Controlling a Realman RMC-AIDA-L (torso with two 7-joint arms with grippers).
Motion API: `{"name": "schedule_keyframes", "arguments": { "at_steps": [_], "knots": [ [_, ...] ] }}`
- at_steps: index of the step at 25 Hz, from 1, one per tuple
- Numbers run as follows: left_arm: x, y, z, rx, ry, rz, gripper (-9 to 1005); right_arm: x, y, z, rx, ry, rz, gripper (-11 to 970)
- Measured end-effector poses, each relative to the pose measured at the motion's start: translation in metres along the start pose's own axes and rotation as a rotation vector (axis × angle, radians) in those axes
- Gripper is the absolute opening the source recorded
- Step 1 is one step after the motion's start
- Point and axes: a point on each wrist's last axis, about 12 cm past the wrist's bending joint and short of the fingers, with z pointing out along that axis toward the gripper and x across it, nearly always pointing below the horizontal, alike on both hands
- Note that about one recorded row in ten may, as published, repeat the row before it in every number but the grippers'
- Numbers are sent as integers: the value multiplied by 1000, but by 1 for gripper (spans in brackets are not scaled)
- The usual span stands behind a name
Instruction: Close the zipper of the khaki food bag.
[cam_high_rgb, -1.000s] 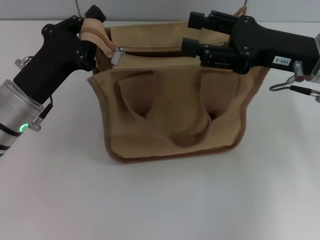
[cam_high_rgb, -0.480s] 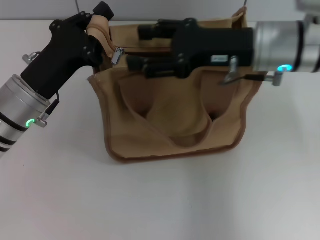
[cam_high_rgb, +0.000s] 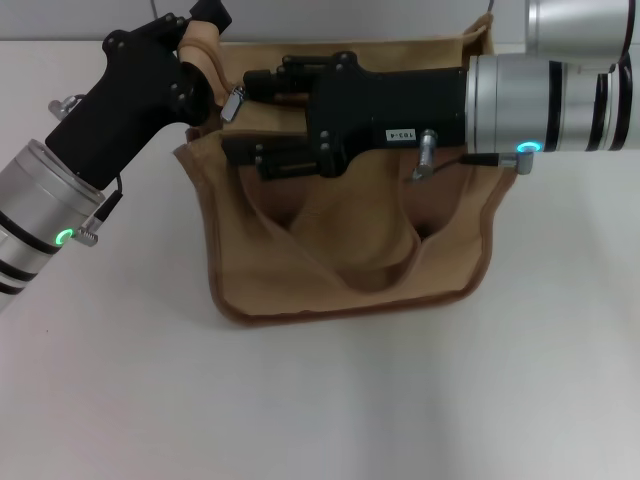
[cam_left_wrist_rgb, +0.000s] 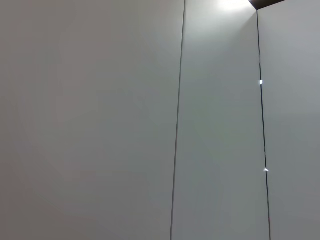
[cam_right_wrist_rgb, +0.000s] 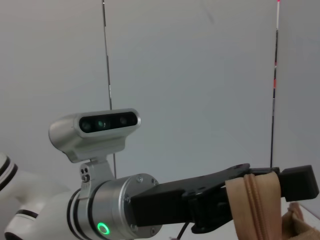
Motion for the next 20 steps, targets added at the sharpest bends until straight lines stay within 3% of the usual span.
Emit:
{"name": "schedule_keyframes", "arguments": {
  "at_steps": [11, 20],
  "knots": [
    [-1, 0, 3, 5, -3, 5, 2, -1, 1, 1, 28, -64, -2, 775],
    [-1, 0, 4, 8, -9, 15, 2, 8, 0, 3, 54, -83, 62, 775]
  ]
}}
